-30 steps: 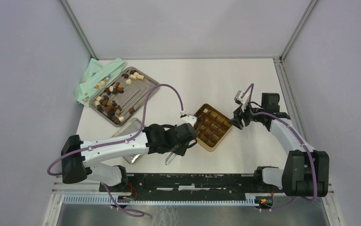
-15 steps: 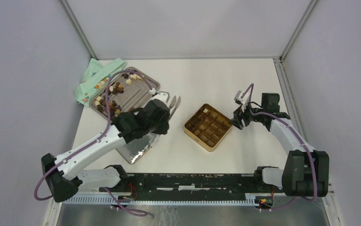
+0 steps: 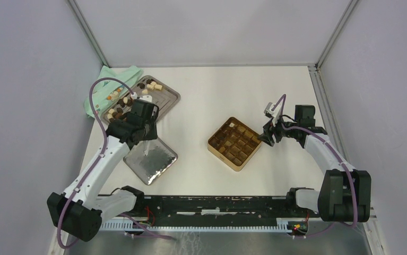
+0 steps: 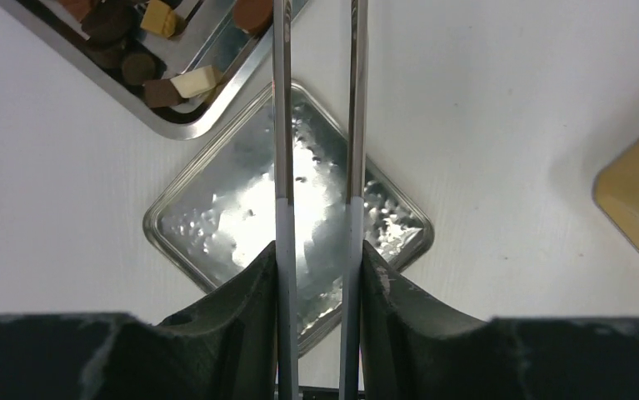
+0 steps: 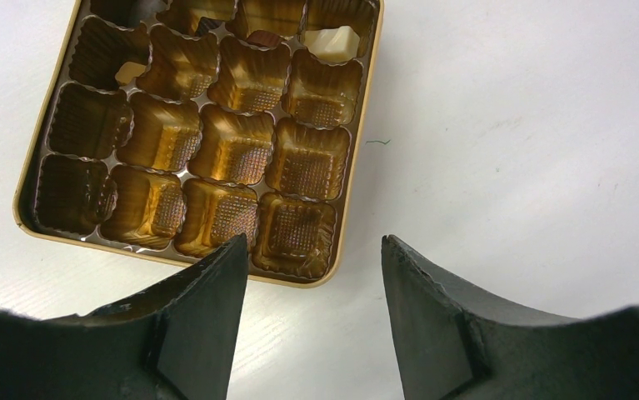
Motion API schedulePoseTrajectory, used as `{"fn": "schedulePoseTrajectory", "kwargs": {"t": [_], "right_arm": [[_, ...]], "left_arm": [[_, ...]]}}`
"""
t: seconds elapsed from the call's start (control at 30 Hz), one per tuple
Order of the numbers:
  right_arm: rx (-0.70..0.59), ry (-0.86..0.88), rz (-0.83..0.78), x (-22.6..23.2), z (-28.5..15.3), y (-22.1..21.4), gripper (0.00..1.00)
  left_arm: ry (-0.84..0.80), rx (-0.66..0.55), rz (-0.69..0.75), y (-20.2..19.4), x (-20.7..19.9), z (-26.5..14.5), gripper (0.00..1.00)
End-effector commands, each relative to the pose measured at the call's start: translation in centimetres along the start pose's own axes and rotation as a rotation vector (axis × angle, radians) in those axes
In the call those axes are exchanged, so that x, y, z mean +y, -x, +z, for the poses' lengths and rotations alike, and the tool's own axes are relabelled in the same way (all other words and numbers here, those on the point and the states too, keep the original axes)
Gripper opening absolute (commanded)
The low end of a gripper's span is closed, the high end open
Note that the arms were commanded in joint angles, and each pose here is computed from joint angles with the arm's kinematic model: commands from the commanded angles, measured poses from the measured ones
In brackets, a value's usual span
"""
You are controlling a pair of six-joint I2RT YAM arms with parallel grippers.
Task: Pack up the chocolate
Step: Pick up the fake chocolate from the plate.
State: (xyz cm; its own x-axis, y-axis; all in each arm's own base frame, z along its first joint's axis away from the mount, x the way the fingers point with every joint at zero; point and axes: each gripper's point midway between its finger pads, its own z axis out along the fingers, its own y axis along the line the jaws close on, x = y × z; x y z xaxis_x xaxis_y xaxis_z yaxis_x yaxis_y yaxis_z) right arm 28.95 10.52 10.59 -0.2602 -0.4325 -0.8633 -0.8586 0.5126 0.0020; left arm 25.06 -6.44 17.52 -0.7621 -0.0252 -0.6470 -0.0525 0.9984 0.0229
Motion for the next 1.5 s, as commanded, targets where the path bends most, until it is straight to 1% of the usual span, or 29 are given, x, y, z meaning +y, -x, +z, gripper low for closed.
{"fn": "schedulePoseTrajectory", "kwargs": {"t": [0.0, 0.23, 0.43, 0.73, 1.0, 1.47], "right_arm": [[-0.038, -0.005, -0.048, -0.6, -0.4, 1.7, 0.66], [-0.038, 0.001, -0.044, -0.6, -0.3, 1.7, 0.65], [-0.04, 0.003, -0.044, -0.5, -0.3, 1.7, 0.66], [-0.042, 0.006, -0.044, -0.5, -0.3, 1.8, 0.65], [-0.045, 0.009, -0.046, -0.4, -0.3, 1.9, 0.66], [-0.049, 0.012, -0.047, -0.3, -0.3, 1.9, 0.65]], "left_arm": [[0.032, 0.007, 0.042, 0.5, 1.4, 1.0, 0.41], [0.056, 0.085, 0.011, -0.1, 3.0, 2.8, 0.42], [0.087, 0.127, -0.025, -0.4, 4.4, 3.7, 0.44], [0.086, 0.205, -0.021, -1.3, 4.4, 5.6, 0.46], [0.079, 0.221, -0.024, -1.5, 4.5, 6.1, 0.49], [0.073, 0.255, -0.029, -1.8, 4.6, 6.8, 0.48]]}}
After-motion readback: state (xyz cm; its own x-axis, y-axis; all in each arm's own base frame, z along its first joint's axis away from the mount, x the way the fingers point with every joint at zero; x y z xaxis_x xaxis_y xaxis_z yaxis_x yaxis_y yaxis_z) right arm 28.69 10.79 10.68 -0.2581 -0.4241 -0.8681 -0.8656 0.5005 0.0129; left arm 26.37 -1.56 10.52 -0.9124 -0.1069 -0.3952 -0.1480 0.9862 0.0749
